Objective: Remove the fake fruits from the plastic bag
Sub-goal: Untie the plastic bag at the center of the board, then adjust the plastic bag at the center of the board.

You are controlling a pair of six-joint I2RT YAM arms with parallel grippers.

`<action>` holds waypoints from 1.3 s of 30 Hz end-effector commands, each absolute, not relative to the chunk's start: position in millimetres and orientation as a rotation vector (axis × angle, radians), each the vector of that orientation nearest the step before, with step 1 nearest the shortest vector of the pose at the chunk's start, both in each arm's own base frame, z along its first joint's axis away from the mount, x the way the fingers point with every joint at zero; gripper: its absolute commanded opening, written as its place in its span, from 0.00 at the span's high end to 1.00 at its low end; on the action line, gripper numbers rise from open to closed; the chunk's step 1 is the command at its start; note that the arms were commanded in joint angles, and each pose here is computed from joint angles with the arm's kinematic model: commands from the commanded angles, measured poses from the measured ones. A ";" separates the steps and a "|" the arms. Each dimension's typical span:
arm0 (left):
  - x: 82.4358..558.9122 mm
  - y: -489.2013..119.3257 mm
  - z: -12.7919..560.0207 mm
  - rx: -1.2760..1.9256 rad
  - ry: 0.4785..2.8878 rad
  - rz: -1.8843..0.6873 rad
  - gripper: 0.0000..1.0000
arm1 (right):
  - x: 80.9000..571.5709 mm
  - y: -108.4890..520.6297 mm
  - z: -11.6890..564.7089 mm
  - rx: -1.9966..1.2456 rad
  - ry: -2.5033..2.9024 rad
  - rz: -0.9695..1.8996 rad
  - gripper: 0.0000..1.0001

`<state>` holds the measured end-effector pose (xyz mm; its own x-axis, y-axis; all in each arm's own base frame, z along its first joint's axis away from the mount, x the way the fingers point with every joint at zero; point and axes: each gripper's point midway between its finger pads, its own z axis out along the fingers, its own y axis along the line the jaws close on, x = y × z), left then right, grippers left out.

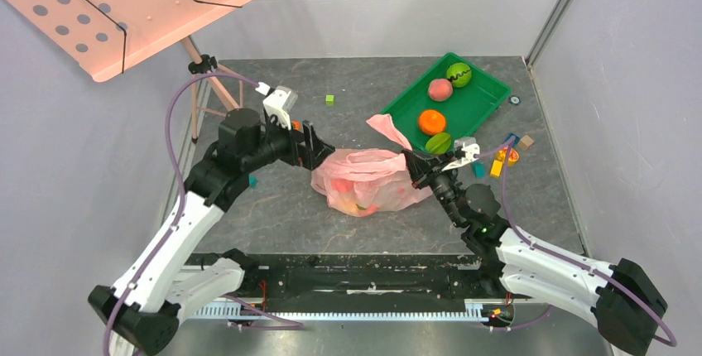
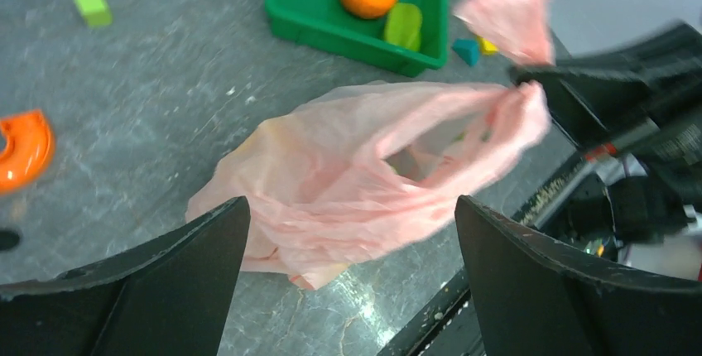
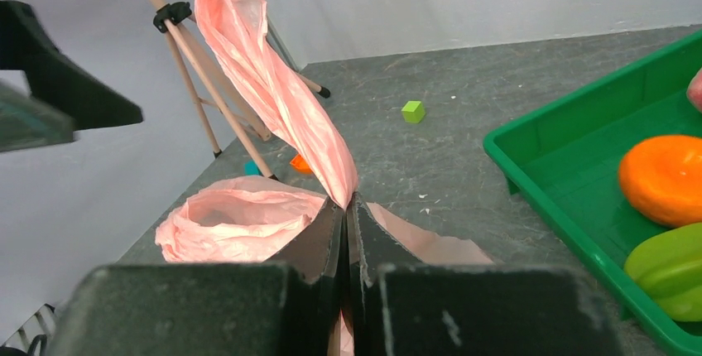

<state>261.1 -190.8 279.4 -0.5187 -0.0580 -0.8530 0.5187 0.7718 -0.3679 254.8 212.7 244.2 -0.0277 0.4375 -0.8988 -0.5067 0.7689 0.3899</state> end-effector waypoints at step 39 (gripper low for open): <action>259.0 -235.8 243.1 1.281 1.380 -0.109 0.33 | 251.5 225.4 265.9 -0.135 1.401 0.787 1.00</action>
